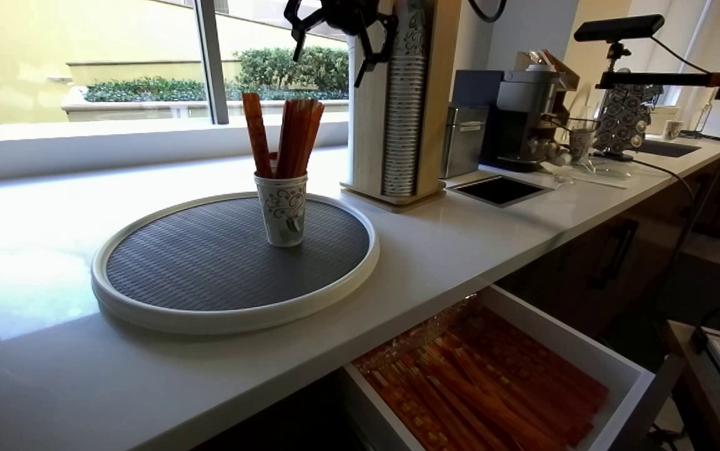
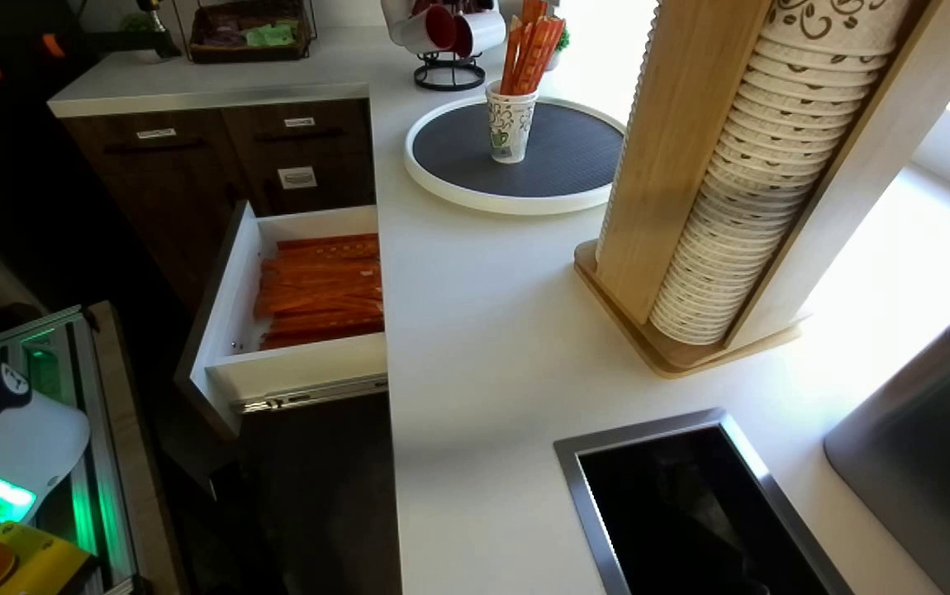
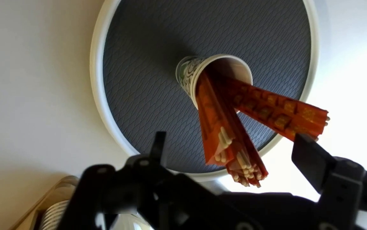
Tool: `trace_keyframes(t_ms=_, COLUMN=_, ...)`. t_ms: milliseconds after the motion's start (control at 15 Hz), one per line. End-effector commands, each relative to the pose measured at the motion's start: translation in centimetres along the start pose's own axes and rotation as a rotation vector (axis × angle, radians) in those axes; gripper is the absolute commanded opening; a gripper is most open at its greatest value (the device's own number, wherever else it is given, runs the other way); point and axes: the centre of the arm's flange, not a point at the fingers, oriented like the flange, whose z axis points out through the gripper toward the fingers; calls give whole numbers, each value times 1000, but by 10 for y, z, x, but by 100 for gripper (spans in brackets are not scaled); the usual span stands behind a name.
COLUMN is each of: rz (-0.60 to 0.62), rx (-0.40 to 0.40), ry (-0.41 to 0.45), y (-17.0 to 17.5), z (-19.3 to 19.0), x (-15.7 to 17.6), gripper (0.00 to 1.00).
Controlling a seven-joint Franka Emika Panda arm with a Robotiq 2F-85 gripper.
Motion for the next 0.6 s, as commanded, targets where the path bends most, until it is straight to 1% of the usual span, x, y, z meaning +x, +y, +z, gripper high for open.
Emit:
trace_keyframes(t_ms=0, rz=128, rx=-5, ry=-48, y=-4, z=18, x=17, gripper=100)
trace_keyframes(t_ms=67, rz=166, rx=-1, ry=-66, y=-1, z=23, x=22, gripper=100)
trace_keyframes(t_ms=200, rz=259, rx=44, ry=-105, y=1, z=30, x=31, gripper=100)
trace_keyframes(t_ms=267, rz=292, rx=62, ry=-140, y=1, z=34, x=34, gripper=100)
trace_keyframes(t_ms=467, rz=374, rx=91, ry=-205, y=2, z=43, x=39, gripper=100)
trace_keyframes(t_ms=533, rz=393, rx=94, ry=-212, y=2, z=44, x=40, gripper=100)
